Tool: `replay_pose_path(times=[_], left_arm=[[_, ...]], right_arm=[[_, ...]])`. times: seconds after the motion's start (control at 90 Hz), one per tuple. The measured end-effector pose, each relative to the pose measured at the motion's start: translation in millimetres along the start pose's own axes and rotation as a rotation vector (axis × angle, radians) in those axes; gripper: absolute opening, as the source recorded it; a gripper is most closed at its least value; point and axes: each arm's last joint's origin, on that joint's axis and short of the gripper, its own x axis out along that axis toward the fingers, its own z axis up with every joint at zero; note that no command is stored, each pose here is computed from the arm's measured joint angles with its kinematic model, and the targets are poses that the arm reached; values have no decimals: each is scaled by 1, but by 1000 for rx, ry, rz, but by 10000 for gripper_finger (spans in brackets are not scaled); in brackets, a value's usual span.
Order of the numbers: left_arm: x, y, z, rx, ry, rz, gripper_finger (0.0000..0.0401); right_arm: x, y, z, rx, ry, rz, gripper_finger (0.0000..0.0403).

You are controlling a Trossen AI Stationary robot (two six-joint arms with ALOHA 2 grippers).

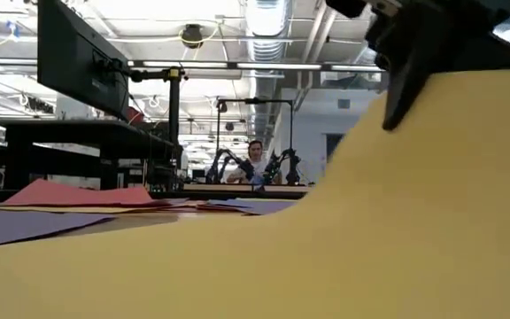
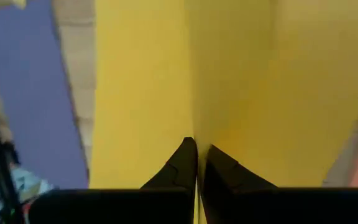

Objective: Organize paper
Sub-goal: Stack the yellow paper on top of the yellow paper

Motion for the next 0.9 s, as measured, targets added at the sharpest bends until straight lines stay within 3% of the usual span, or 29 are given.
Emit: replay_pose_path(times=[0.9], left_arm=[[0,0,0,1,-2,0,113]], right_arm=[[6,-5,5,-194,35,-81,0]])
